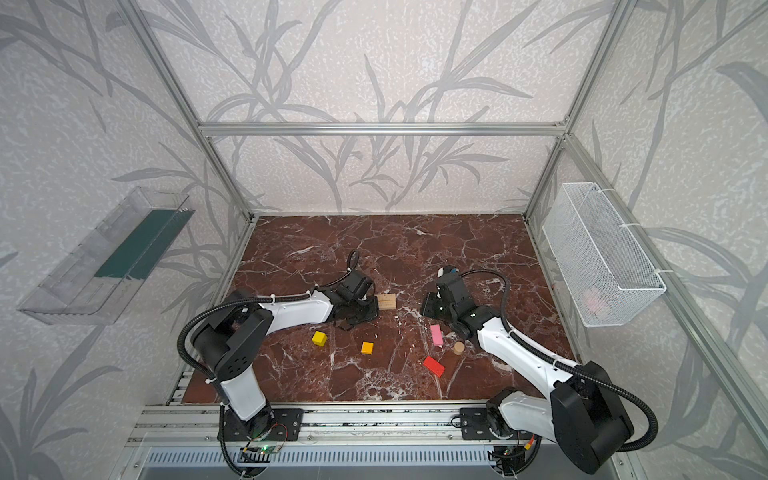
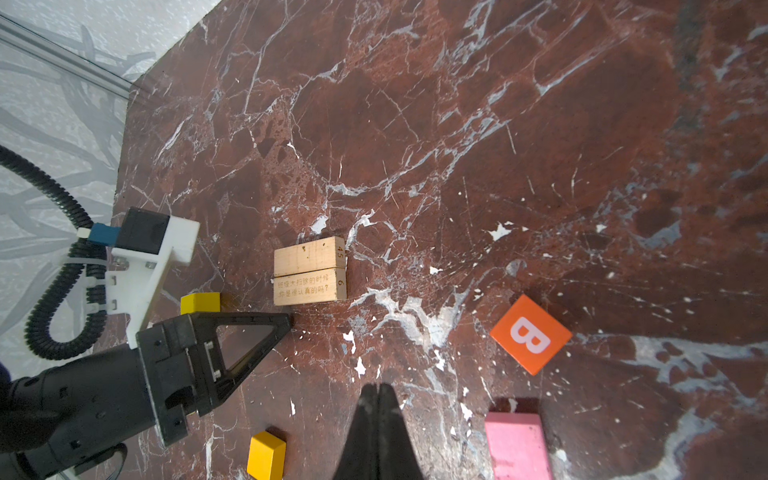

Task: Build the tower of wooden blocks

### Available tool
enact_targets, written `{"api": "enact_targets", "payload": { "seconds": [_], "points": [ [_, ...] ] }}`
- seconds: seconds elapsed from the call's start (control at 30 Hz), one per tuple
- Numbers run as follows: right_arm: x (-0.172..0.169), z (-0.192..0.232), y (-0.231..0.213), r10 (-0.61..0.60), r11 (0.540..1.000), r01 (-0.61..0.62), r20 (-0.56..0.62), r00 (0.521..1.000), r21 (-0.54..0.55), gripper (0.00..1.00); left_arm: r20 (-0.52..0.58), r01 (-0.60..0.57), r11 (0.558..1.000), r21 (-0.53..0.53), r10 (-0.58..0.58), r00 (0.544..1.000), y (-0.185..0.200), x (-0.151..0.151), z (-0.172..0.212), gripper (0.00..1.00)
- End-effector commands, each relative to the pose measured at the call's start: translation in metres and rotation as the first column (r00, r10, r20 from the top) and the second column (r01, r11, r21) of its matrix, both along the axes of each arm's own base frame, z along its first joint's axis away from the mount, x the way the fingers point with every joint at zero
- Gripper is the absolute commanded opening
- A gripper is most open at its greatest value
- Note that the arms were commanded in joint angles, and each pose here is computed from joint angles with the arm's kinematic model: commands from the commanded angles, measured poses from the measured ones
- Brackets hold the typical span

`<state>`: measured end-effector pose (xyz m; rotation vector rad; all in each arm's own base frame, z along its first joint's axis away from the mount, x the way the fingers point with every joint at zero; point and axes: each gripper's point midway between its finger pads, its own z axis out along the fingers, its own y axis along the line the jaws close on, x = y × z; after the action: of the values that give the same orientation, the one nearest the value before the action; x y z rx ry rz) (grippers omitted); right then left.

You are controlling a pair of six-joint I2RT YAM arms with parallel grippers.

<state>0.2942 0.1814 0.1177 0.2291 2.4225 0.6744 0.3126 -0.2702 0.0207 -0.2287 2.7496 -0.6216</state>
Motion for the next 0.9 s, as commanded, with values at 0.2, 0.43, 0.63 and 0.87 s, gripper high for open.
{"api": "enact_targets", "payload": {
  "seconds": [0.2, 0.43, 0.63, 0.87],
  "points": [
    [0.0005, 0.0031, -0.0003, -0.008, 1.000, 0.008, 0.009, 1.000, 0.020, 0.00, -0.004, -0.029, 0.998, 0.052, 0.029, 1.000, 0.0115, 0.0040, -0.0076, 0.00],
    [0.0009, 0.0015, 0.0007, -0.006, 1.000, 0.005, 0.003, 1.000, 0.022, 0.00, 0.001, -0.030, 0.999, 0.044, 0.030, 1.000, 0.0104, 0.0074, -0.0082, 0.00],
    [0.0015, 0.0010, 0.0015, -0.006, 1.000, 0.006, 0.001, 1.000, 0.026, 0.00, 0.002, -0.035, 0.998, 0.047, 0.035, 0.999, 0.0120, 0.0074, -0.0097, 0.00],
    [0.0014, 0.0003, 0.0024, -0.004, 1.000, 0.004, -0.002, 1.000, 0.029, 0.00, 0.003, -0.042, 0.998, 0.042, 0.042, 0.999, 0.0123, 0.0096, -0.0126, 0.00]
  ]
}}
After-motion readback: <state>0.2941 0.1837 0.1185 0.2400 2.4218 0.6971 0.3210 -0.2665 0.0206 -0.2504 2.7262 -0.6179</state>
